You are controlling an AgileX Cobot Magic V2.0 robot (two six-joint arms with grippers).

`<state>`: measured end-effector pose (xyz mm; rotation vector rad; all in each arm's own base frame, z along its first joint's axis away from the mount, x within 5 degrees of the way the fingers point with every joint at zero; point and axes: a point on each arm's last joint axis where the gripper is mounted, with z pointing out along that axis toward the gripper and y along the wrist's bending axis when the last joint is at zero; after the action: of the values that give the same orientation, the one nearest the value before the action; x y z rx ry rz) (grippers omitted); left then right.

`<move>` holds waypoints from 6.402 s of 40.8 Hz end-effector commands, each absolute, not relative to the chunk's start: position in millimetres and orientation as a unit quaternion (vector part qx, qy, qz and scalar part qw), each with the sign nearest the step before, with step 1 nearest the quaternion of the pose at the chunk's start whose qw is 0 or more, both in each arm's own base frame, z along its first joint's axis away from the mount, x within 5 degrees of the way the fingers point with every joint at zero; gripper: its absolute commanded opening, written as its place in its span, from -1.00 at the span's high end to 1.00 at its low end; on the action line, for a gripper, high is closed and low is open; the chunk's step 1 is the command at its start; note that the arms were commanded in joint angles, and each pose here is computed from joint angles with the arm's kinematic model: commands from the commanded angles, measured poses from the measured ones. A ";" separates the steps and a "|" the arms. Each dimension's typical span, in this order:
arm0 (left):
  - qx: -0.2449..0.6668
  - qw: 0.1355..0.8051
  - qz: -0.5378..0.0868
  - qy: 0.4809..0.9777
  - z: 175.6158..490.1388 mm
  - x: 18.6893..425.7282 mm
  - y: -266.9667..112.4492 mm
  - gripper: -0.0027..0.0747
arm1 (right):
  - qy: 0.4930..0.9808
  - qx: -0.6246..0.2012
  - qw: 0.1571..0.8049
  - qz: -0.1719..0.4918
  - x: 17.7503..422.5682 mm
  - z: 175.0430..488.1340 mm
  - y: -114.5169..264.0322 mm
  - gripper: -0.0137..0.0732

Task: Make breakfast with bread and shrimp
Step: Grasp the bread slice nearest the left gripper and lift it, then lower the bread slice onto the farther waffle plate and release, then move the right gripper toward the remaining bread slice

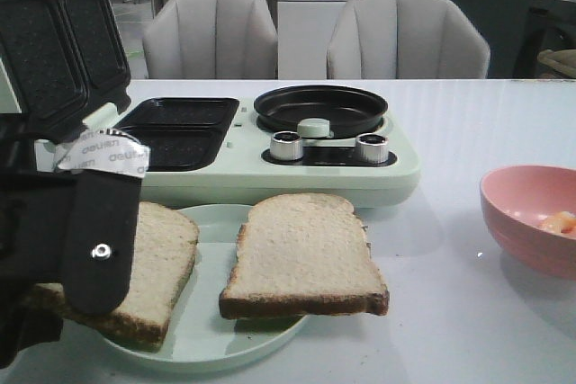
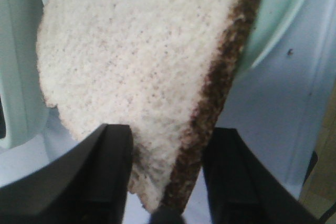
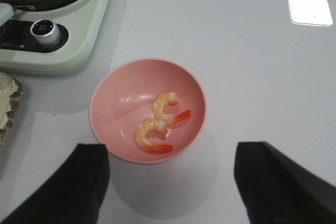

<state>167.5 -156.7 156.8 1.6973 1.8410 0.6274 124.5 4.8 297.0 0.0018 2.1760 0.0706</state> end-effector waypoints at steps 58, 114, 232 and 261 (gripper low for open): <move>0.491 0.562 0.293 0.598 315.3 205.7 -138.0 0.67 | 0.860 0.002 0.510 0.022 129.4 312.0 3.3 -0.70; 0.481 0.445 0.319 0.684 217.4 430.5 -164.0 0.59 | 0.860 0.002 0.510 0.022 129.4 312.0 3.3 -0.70; 0.267 0.435 -0.176 0.842 353.0 127.1 -102.3 -0.11 | 0.860 0.002 0.510 0.022 129.4 312.0 3.3 -0.70; 0.267 0.435 -0.176 0.842 353.0 127.1 -102.3 -0.11 | 0.867 0.037 0.489 0.087 131.7 308.0 10.4 -0.70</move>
<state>125.7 -98.8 339.6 0.6866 2.1812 -0.3944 125.1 8.5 297.4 0.0454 2.1652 0.1511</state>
